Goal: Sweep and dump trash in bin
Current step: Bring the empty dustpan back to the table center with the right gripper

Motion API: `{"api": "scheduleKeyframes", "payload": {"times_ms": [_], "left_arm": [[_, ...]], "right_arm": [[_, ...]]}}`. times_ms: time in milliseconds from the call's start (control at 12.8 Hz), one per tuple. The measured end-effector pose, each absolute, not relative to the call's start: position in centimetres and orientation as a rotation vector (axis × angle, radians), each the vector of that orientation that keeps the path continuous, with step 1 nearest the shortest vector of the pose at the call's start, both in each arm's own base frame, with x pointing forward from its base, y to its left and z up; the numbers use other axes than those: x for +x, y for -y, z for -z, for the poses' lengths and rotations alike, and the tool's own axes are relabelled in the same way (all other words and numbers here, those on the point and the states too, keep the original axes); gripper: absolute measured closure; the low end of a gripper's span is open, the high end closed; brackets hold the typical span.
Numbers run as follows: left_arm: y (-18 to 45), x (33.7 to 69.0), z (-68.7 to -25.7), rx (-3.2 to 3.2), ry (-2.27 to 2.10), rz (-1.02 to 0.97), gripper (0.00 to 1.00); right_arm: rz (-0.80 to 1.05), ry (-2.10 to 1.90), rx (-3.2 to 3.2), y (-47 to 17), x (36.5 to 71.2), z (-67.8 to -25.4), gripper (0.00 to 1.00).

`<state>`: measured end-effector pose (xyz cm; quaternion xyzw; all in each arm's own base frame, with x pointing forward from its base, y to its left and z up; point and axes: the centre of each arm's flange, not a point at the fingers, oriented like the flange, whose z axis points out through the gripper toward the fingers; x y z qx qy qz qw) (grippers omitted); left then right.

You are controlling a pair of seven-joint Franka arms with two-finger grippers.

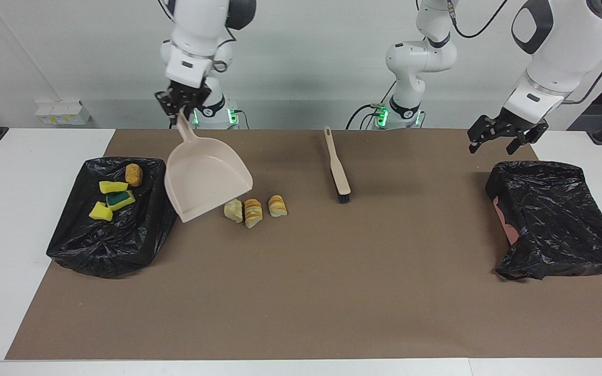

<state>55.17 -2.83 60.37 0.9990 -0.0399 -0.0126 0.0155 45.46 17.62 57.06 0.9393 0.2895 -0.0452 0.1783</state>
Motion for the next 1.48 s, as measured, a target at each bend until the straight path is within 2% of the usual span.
{"api": "scheduleKeyframes", "payload": {"times_ms": [468, 857, 1169, 1481], "left_arm": [[2.8, 55.2, -60.4, 3.108, 0.124, 0.039, 0.0], [2.8, 55.2, -60.4, 3.108, 0.124, 0.039, 0.0], [2.8, 55.2, -60.4, 3.108, 0.124, 0.039, 0.0], [2.8, 55.2, -60.4, 3.108, 0.124, 0.039, 0.0]], "right_arm": [[0.036, -0.39, 2.938, -33.5, 50.2, -49.4, 0.69], [-0.125, -0.09, 3.131, -41.8, 55.2, -44.3, 0.69], [-0.117, -0.052, 3.194, -44.9, 58.6, -40.1, 0.69], [-0.108, -0.052, 3.204, -45.4, 59.1, -38.3, 0.69]]}}
